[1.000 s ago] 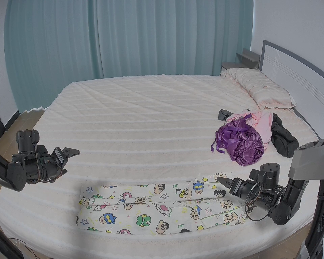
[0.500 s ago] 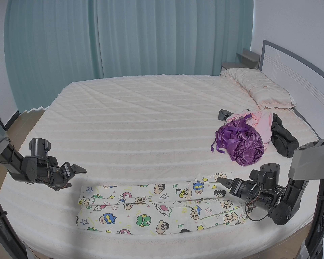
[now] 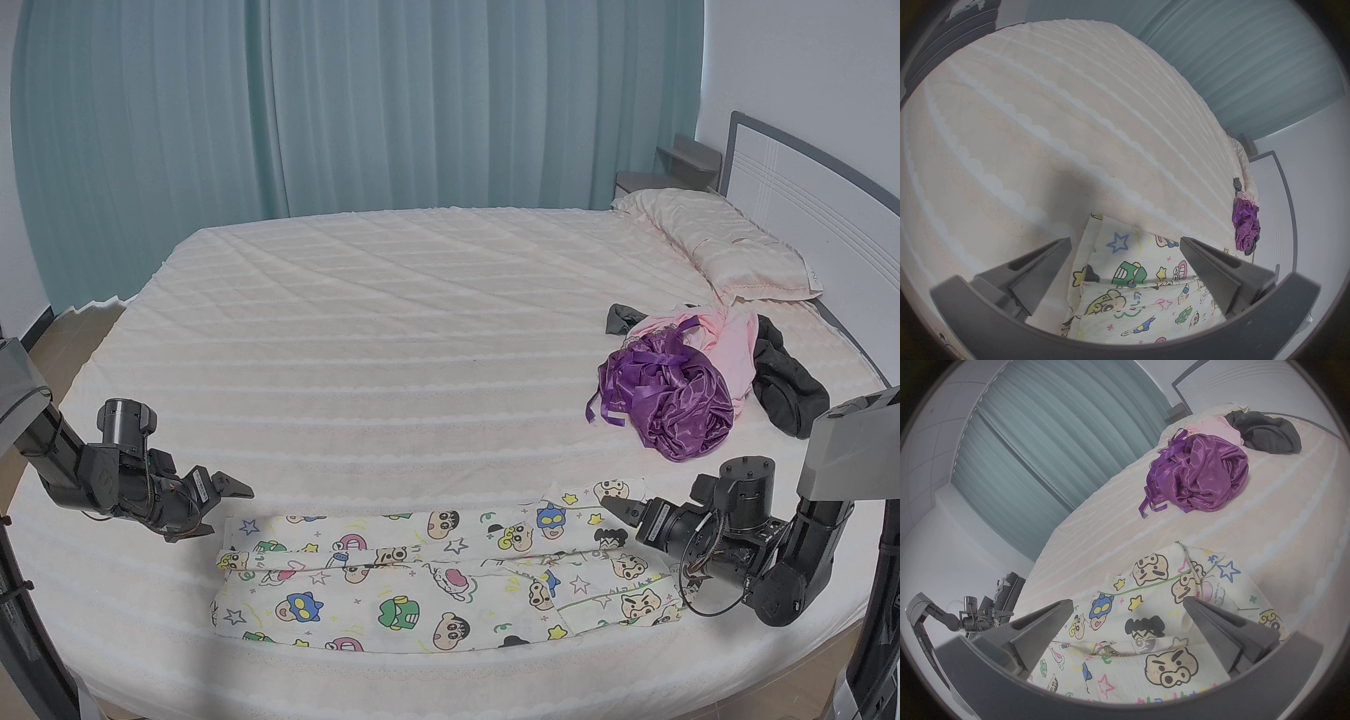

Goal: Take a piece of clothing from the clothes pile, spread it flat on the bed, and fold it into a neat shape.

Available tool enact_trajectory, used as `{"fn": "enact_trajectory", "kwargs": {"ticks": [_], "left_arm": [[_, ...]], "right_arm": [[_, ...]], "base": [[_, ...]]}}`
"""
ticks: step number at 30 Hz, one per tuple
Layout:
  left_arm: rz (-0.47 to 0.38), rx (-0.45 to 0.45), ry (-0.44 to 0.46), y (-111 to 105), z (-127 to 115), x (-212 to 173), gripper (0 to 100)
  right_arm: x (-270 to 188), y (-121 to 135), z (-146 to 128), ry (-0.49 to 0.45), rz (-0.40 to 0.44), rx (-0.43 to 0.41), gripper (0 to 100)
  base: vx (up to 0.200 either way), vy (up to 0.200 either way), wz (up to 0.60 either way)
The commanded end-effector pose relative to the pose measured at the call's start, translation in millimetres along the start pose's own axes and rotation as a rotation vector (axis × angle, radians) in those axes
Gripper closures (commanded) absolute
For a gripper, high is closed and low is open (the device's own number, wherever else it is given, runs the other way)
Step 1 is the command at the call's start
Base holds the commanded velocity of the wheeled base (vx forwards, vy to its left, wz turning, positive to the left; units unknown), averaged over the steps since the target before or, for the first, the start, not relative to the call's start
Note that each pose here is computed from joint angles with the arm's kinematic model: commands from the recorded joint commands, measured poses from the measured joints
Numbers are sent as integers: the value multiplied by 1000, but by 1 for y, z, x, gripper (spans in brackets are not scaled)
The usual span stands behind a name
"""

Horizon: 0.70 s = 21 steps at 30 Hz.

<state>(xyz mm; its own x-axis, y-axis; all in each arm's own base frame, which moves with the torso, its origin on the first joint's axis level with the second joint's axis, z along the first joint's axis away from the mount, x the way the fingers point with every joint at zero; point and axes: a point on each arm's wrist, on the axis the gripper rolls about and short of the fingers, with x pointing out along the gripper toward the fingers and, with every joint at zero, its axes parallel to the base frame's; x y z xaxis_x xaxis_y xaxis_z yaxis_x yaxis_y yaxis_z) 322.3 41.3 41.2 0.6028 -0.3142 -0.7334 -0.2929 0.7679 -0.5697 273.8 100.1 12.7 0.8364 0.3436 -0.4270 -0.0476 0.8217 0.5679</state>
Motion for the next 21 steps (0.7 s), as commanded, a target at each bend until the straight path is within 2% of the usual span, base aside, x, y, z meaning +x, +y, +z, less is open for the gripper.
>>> {"fn": "enact_trajectory", "kwargs": {"ticks": [1,14,21], "left_arm": [[4,-1,7,2,-1,3,0],[20,45,54,2,-9,22,0],[45,48,43,4,-7,25,0]], "right_arm": [[1,-1,-1,4,-2,0,0],[1,-1,-1,3,-1,0,0],[1,-1,-1,3,-1,0,0]], "base": [[0,0,0],[0,0,0],[0,0,0]]}}
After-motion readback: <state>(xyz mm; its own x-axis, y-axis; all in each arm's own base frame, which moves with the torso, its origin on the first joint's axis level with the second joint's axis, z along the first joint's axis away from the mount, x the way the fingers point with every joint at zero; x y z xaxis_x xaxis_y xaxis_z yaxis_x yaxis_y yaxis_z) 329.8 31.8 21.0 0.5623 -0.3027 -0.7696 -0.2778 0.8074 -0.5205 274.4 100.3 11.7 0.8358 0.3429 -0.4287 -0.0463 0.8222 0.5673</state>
